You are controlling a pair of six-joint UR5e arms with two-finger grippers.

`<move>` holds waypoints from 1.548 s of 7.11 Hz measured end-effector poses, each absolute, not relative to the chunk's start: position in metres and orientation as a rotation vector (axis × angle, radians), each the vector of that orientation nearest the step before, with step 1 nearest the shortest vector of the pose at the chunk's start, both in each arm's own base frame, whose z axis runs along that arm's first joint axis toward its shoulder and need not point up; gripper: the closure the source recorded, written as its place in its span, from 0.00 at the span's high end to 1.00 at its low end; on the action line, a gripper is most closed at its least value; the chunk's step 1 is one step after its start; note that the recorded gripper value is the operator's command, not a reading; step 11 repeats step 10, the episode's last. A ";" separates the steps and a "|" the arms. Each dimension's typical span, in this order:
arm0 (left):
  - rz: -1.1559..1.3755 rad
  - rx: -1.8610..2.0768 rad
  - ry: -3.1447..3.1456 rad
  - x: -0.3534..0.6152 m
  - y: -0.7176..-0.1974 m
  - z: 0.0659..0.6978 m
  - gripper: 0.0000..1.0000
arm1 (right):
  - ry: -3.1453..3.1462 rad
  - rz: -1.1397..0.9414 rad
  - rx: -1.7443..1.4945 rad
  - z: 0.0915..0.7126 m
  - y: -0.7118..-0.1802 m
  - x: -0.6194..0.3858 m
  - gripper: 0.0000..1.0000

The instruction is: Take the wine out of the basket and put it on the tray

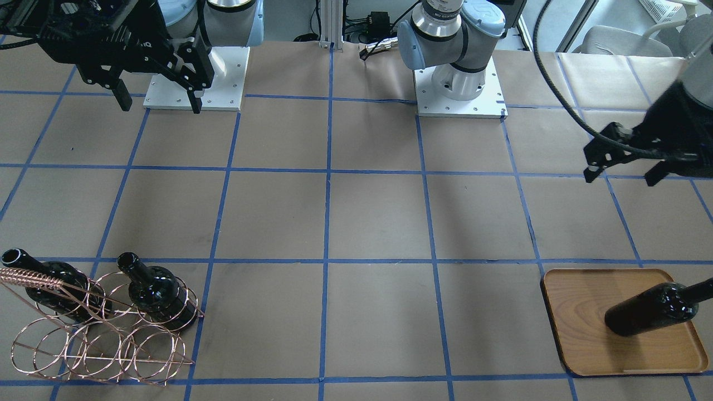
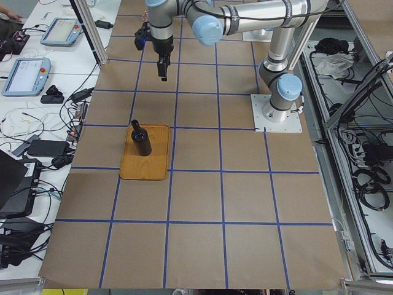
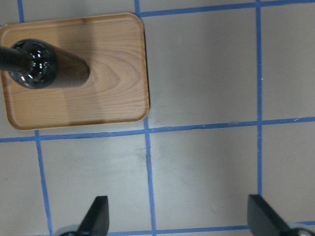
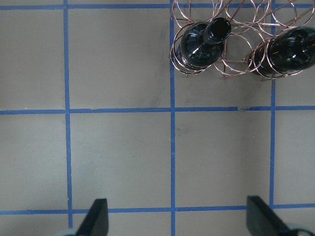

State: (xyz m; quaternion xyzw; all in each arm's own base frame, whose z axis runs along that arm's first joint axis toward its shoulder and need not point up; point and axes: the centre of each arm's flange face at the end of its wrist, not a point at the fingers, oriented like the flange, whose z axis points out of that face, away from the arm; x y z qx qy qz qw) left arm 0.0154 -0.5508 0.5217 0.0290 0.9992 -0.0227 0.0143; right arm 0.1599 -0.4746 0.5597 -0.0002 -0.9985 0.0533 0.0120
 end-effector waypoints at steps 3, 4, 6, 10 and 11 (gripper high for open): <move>-0.186 0.019 3.122 -0.088 -0.522 0.538 1.00 | -3.113 0.166 -0.001 0.560 -0.475 0.160 1.00; -0.180 -0.002 3.125 -0.100 -0.515 0.539 1.00 | -3.113 0.165 -0.001 0.560 -0.475 0.160 1.00; -0.150 -0.010 3.130 -0.107 -0.505 0.541 1.00 | -3.113 0.164 -0.001 0.560 -0.475 0.160 1.00; -0.090 -0.010 3.135 -0.108 -0.490 0.545 1.00 | -3.113 0.165 -0.001 0.560 -0.475 0.160 1.00; -0.090 -0.010 3.135 -0.108 -0.490 0.545 1.00 | -3.113 0.165 -0.001 0.560 -0.475 0.160 1.00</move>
